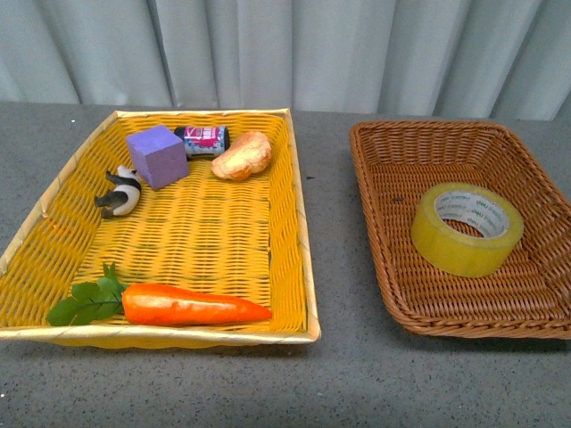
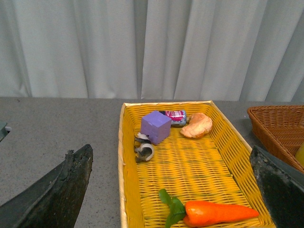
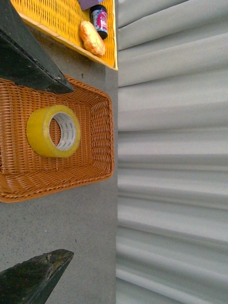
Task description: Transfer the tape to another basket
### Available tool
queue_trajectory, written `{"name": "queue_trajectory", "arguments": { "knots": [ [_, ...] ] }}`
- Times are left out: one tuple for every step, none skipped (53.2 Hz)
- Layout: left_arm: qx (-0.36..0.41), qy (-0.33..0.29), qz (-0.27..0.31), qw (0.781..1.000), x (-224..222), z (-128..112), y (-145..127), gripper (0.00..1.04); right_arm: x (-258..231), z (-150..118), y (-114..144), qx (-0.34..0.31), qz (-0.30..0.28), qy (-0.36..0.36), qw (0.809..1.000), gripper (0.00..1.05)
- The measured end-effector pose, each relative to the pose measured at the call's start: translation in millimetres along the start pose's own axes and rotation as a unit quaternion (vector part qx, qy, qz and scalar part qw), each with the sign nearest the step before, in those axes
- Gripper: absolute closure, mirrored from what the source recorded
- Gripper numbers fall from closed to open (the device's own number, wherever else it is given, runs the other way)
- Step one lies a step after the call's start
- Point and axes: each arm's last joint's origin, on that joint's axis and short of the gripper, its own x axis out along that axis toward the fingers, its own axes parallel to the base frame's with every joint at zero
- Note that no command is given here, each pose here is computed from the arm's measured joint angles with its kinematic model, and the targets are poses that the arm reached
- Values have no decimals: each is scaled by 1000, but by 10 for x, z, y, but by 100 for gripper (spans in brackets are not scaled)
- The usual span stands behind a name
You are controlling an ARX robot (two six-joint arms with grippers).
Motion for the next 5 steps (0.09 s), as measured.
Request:
{"name": "queue_trajectory", "arguments": {
  "knots": [
    [0, 0, 0, 1000, 0, 0, 0, 6, 0, 0, 0, 0, 0, 0, 1000, 9],
    [0, 0, 0, 1000, 0, 0, 0, 6, 0, 0, 0, 0, 0, 0, 1000, 9],
    [0, 0, 0, 1000, 0, 0, 0, 6, 0, 0, 0, 0, 0, 0, 1000, 9],
    [0, 0, 0, 1000, 0, 0, 0, 6, 0, 0, 0, 0, 0, 0, 1000, 9],
    [0, 0, 0, 1000, 0, 0, 0, 6, 0, 0, 0, 0, 0, 0, 1000, 9]
  ]
}}
